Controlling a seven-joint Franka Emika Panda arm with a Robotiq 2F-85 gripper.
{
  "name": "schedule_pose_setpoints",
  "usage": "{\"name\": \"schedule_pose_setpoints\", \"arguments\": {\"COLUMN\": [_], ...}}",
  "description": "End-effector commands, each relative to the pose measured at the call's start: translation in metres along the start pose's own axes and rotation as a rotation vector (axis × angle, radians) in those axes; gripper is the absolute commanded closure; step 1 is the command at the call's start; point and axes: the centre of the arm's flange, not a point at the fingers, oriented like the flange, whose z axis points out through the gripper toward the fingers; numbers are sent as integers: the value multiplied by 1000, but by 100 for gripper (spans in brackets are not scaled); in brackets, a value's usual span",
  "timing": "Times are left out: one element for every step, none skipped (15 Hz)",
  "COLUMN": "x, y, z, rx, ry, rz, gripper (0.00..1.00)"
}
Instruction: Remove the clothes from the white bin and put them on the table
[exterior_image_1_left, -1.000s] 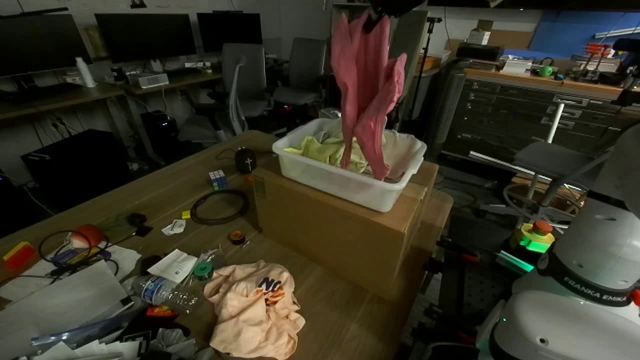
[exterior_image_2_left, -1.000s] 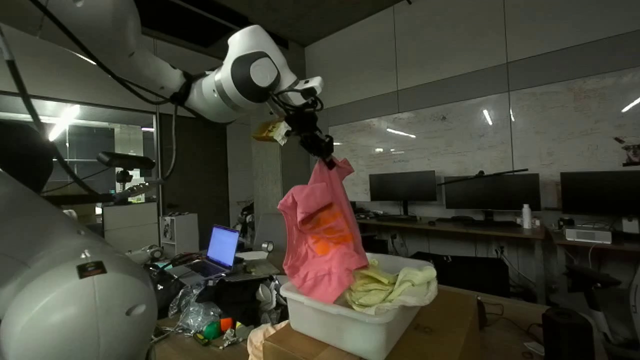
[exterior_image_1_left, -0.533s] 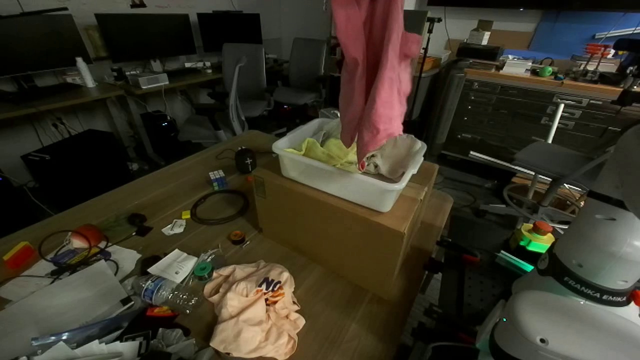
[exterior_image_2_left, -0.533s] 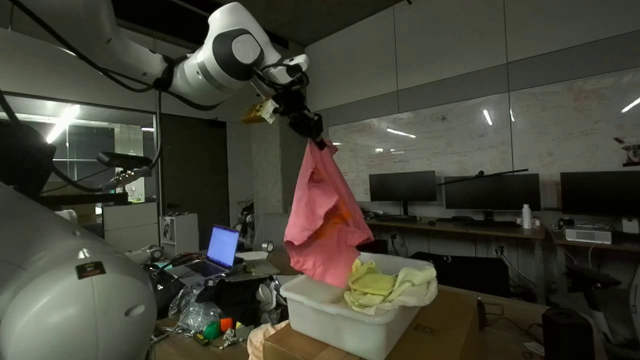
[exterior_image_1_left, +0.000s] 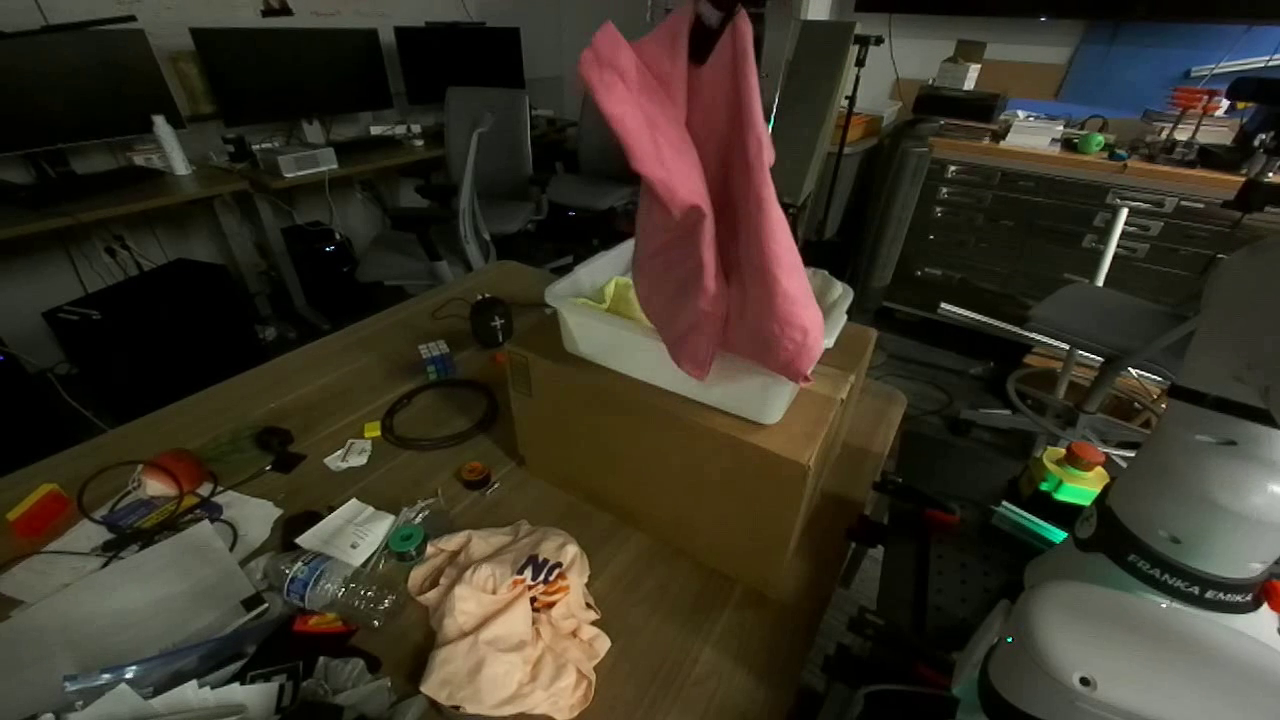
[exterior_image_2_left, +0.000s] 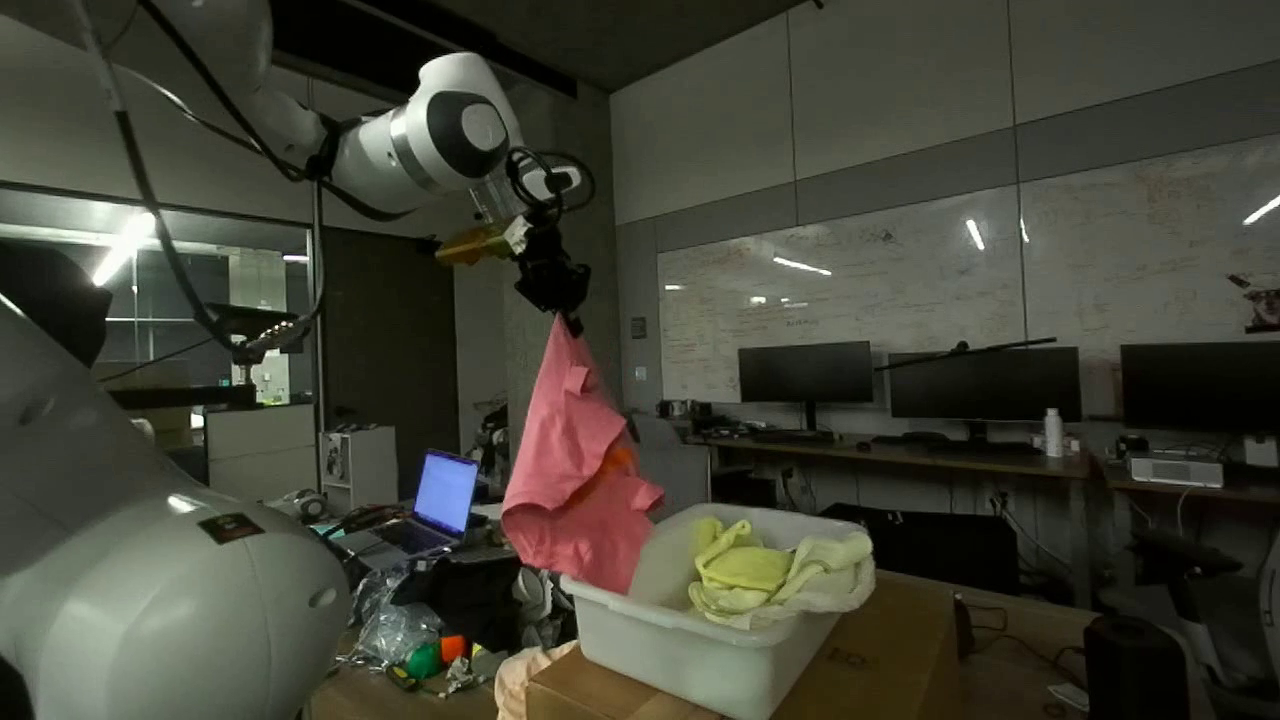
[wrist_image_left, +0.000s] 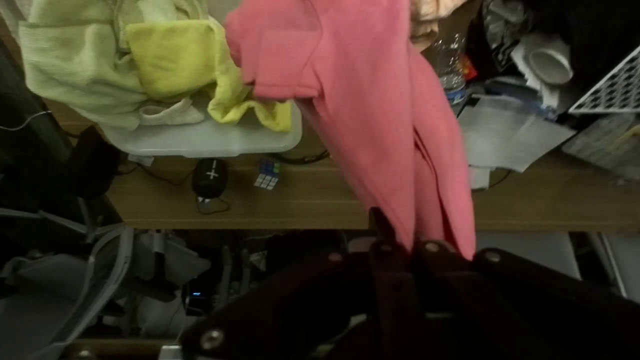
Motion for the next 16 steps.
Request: {"name": "schedule_pose_setpoints", "arguments": {"x": [26, 26, 28, 30, 32, 35, 39, 42, 46, 50, 55, 59, 64, 69, 74, 78], "y": [-52, -65, -76, -86, -94, -103, -111, -118, -125, -130, -134, -137, -139, -139, -139, -137], "z": [2, 6, 7, 10, 12, 14, 18, 22, 26, 30, 34, 38, 41, 45, 51, 55], "rx": [38, 47, 58, 79, 93, 111, 119, 114, 111, 113, 105, 101, 89, 72, 57, 40], "ry": [-82, -100, -117, -132, -141, -152, -162, -166, -174, -180, -174, -165, -145, -123, -111, -106], "rz": [-175, -218, -256, -293, -322, -351, -374, -388, -400, -407, -405, -401, -388, -371, -360, -350], "gripper": [98, 98, 98, 98, 98, 98, 98, 98, 98, 98, 99, 99, 99, 99, 99, 99]}}
